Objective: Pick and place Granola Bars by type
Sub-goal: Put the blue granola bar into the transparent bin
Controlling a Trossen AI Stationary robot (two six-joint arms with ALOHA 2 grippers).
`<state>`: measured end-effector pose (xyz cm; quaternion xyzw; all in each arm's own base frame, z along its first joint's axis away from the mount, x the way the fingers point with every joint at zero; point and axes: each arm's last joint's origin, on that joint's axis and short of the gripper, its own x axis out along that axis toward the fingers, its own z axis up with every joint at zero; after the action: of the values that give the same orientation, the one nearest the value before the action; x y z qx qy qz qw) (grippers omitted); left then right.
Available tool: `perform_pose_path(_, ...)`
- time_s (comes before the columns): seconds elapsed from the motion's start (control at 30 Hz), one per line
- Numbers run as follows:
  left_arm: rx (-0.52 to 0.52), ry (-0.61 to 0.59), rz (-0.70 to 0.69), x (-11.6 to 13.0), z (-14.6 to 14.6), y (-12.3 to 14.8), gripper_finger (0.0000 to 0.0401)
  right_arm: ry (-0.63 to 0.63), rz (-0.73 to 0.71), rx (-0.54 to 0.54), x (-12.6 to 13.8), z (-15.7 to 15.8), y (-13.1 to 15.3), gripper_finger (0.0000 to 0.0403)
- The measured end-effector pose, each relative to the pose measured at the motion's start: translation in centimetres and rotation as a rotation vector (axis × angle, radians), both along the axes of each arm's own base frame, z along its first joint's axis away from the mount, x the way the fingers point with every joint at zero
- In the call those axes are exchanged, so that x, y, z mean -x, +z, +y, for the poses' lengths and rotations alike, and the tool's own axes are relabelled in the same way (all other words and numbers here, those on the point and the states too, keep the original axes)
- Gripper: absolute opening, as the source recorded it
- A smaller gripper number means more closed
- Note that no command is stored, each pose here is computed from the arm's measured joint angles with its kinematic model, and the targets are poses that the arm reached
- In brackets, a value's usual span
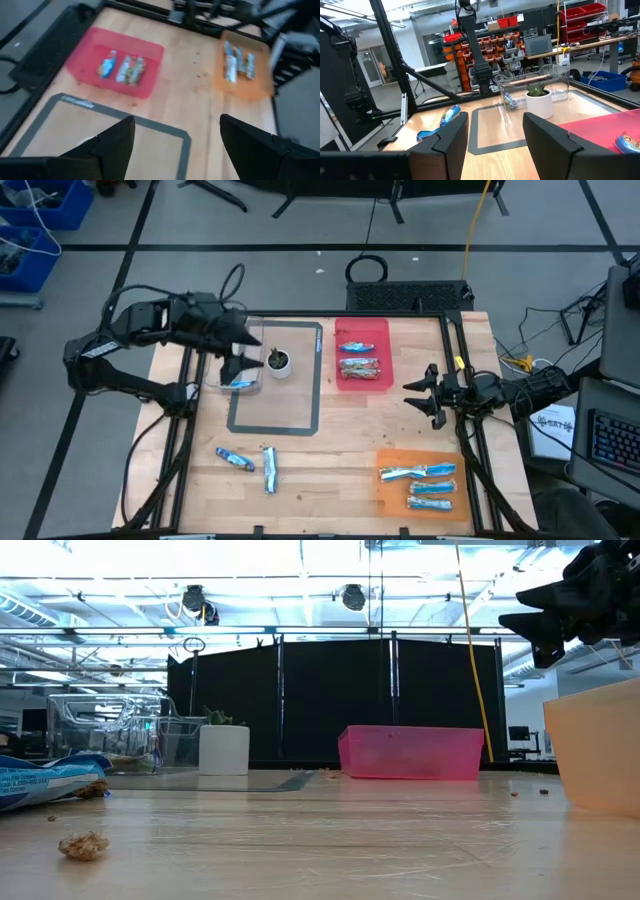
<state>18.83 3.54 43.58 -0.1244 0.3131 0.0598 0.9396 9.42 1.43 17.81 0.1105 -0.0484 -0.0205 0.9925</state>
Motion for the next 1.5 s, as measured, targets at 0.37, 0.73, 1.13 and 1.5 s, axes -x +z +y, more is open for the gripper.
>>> perform_pose_path(0.37, 0.053, -0.198, 0.144, 4.4, -4.9, -0.9, 0.0294, 0.000, -0.003, -0.001, 0.0, 0.0, 0.0, 0.0183)
perform_pose_path(0.73, 0.235, 0.062, 0.316, 5.2, -6.8, -5.7, 0.0294, 0.000, -0.004, -0.001, 0.0, 0.0, 0.0, 0.0183)
perform_pose_path(1.13, 0.489, 0.385, 0.435, 5.5, -7.4, -9.4, 0.0294, 0.001, -0.004, -0.001, 0.0, 0.0, 0.0, 0.0183)
perform_pose_path(1.5, 0.456, 0.115, 0.732, 5.9, -9.4, -14.6, 0.0294, 0.001, -0.004, -0.001, 0.0, 0.0, 0.0, 0.0183)
